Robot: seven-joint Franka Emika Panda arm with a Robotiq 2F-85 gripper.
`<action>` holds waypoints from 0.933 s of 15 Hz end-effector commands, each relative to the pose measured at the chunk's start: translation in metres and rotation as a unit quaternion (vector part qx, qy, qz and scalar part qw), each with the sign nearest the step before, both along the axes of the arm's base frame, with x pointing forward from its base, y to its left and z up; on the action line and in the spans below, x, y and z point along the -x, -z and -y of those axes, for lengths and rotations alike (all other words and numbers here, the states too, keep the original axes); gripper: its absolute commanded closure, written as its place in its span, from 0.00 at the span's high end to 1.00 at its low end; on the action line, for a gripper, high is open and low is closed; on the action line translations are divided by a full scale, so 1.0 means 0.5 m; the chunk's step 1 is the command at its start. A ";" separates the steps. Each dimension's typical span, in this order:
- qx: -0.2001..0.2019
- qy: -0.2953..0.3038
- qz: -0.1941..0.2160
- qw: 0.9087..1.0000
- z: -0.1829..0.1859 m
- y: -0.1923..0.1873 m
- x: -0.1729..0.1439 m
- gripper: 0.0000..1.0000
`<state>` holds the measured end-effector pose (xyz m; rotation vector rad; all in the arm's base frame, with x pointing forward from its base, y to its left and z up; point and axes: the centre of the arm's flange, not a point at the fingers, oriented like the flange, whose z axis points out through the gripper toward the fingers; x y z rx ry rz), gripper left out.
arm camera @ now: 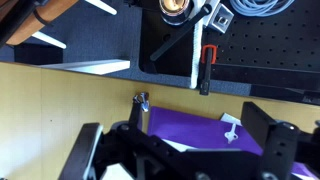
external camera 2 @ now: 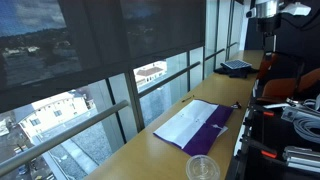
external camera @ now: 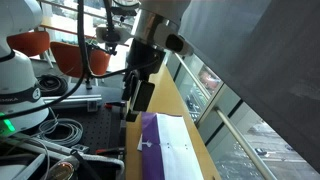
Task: Close the purple folder.
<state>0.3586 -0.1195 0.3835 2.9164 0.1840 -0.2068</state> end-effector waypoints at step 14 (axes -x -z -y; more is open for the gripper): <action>-0.024 -0.003 0.023 0.999 -0.006 0.010 -0.040 1.00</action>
